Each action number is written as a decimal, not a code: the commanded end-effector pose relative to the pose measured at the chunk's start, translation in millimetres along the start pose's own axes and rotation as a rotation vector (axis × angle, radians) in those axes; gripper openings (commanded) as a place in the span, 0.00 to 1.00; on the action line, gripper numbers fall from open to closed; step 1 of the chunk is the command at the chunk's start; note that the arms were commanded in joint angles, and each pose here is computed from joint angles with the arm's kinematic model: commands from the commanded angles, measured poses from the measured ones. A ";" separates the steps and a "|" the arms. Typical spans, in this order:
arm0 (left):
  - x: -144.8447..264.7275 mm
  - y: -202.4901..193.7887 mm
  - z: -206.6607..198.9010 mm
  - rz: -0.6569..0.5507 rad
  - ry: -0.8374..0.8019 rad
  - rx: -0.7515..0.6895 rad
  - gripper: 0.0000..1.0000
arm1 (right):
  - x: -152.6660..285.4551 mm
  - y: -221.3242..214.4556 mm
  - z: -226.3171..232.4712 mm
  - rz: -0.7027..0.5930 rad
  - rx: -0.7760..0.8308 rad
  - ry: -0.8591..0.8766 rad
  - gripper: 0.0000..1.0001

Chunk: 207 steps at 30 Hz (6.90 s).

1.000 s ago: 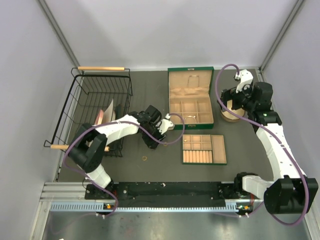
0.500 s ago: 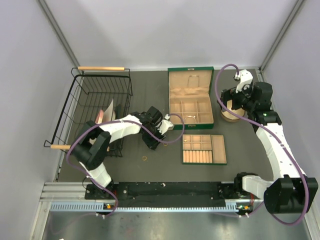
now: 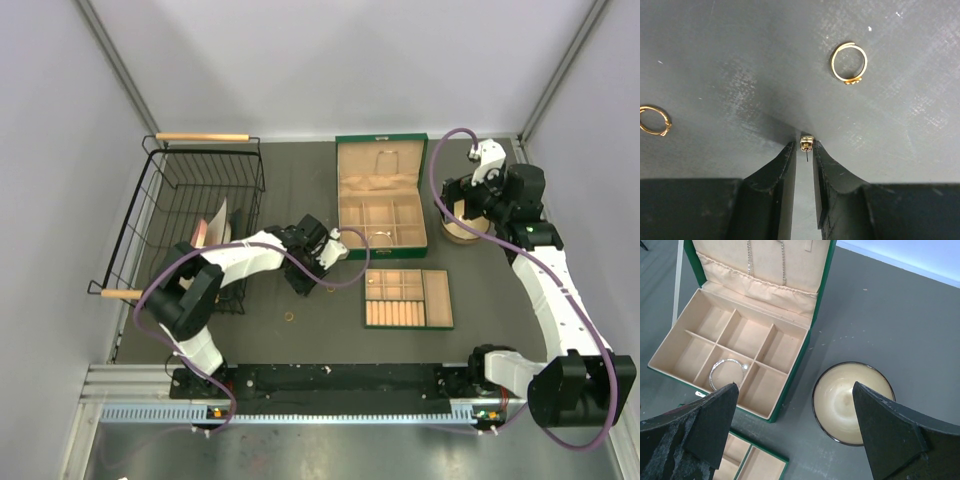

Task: Organize the mixed jewelry

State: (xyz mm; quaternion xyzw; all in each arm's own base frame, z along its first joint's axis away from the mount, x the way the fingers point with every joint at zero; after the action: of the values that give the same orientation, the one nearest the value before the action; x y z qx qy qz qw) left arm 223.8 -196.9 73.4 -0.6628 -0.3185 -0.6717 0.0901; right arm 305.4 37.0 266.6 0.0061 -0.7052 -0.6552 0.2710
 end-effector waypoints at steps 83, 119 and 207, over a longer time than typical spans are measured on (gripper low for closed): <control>-19.7 141.2 -95.7 -0.204 -0.192 -0.394 0.17 | -0.9 3.3 -5.4 -0.013 0.029 -0.027 0.99; 66.0 72.4 -56.8 -0.287 -0.175 -0.590 0.28 | -2.1 1.6 -3.8 -0.009 0.030 -0.011 0.99; -19.5 54.3 -20.3 -0.127 -0.248 -0.994 0.07 | 0.2 2.5 -0.9 -0.017 0.038 0.008 0.99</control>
State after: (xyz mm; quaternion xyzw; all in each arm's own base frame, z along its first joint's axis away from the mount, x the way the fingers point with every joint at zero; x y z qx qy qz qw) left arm 239.8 -251.4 73.4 -0.6749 -0.0059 -0.6687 -0.3120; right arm 307.4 35.8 260.6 0.0027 -0.7113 -0.6459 0.2771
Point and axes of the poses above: each gripper's point midway between its finger pads, its own x axis back along the fingers, its own z axis along the line the jaws close on, y = z × x, the point moved 6 cm from there along x, back along the fingers, and after that the axes turned 2 degrees about -x, right-handed, at the moved point
